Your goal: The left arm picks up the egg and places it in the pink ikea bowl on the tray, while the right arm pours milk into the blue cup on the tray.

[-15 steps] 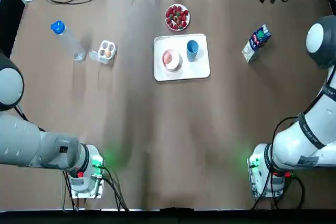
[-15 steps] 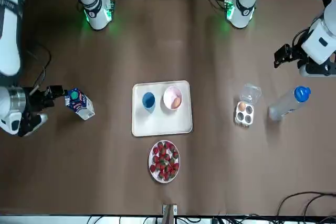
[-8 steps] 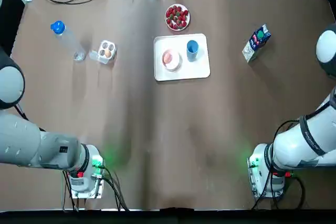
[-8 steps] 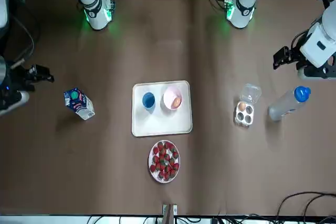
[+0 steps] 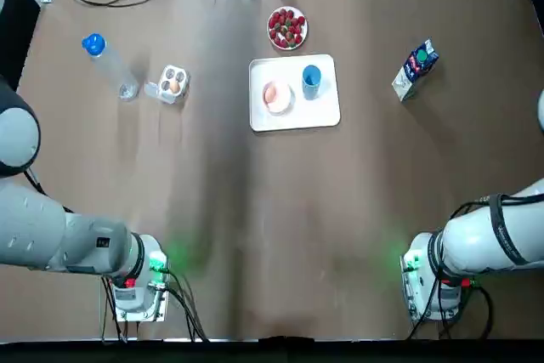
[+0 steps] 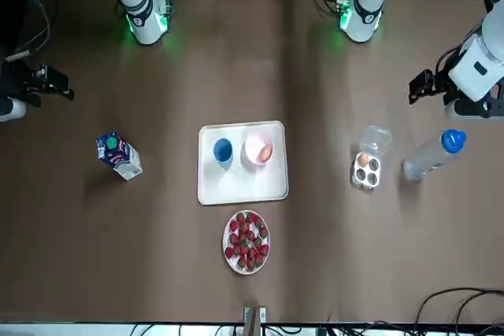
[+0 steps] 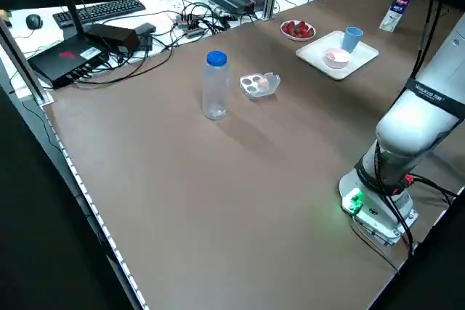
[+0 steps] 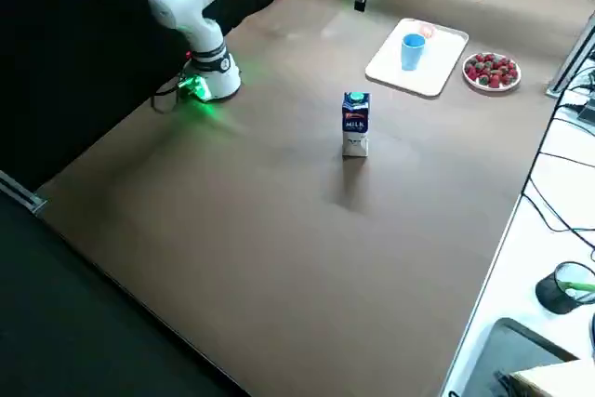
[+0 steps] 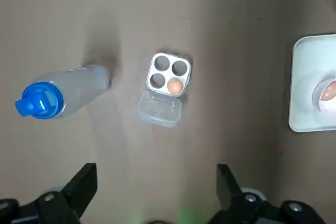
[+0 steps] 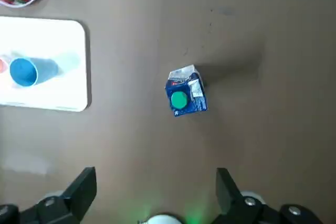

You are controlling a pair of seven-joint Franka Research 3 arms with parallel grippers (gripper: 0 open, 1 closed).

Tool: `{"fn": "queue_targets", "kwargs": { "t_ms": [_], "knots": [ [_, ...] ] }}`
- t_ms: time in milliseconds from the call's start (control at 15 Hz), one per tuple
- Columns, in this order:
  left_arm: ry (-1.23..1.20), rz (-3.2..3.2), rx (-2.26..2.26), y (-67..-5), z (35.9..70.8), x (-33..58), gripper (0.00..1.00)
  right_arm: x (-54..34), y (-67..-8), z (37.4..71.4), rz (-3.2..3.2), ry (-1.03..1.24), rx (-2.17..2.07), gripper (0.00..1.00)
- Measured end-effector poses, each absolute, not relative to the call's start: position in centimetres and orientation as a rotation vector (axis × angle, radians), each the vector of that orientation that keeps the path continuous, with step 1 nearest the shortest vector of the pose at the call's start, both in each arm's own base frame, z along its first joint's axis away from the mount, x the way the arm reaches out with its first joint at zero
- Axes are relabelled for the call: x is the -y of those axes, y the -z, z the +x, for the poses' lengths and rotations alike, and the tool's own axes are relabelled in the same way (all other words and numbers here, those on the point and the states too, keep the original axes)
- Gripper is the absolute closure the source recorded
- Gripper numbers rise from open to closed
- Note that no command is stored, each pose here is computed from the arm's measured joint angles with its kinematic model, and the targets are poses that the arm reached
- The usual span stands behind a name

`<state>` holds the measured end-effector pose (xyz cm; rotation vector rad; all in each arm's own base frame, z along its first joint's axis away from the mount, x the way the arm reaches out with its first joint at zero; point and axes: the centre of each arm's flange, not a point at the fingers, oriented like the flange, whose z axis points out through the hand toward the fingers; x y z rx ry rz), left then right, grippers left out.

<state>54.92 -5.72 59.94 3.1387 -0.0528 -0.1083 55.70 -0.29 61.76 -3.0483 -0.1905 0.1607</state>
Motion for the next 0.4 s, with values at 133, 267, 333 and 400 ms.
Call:
{"fn": "queue_targets", "kwargs": {
  "t_ms": [133, 267, 333, 400],
  "knots": [
    [0.108, 3.139, 0.051, -59.9, 54.9, 5.7, 0.0, 0.8, -60.8, 54.7, -3.049, -0.13, 0.174, 0.0],
    [0.108, 3.139, 0.05, -59.9, 54.9, 5.6, 0.0, 1.1, -60.2, 54.1, -3.049, -0.117, 0.164, 0.0],
    [0.108, 3.139, 0.049, -59.9, 54.9, 5.6, 0.0, 1.3, -60.0, 54.0, -3.052, -0.108, 0.158, 0.0],
    [0.108, 3.139, 0.048, -59.9, 54.9, 5.6, 0.0, 1.5, -59.9, 54.0, -3.056, -0.099, 0.153, 0.0]
  ]
}}
